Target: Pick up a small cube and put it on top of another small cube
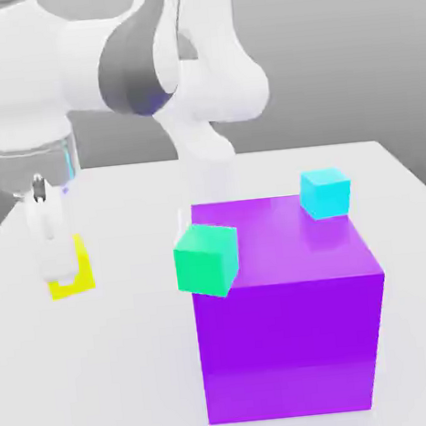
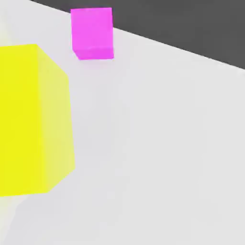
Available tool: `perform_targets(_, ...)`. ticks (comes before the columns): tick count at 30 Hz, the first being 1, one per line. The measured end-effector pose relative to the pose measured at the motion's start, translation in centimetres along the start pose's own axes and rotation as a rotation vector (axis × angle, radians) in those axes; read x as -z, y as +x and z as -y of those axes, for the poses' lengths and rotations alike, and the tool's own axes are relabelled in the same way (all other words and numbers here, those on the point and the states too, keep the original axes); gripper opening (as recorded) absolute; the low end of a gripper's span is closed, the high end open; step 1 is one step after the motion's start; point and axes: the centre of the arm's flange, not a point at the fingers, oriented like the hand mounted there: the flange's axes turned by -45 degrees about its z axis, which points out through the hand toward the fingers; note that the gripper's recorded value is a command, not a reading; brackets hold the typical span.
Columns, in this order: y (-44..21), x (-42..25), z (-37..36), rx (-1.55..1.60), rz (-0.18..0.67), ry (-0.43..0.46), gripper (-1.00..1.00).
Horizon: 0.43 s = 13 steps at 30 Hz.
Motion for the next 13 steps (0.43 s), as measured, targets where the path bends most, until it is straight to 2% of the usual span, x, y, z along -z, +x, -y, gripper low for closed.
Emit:
perform_targets(5, -8.5, 7.3, 5.1, 0.195, 0.005, 0.002, -1.00)
perform_targets(9, -10.1, 3.4, 5.7, 0.228, 0.006, 0.002, -1.00)
perform_targets(10, -10.2, 2.6, 5.6, 0.228, 0.006, 0.001, 1.00)
perform_targets(13, -10.2, 2.6, 5.6, 0.228, 0.006, 0.001, 1.00)
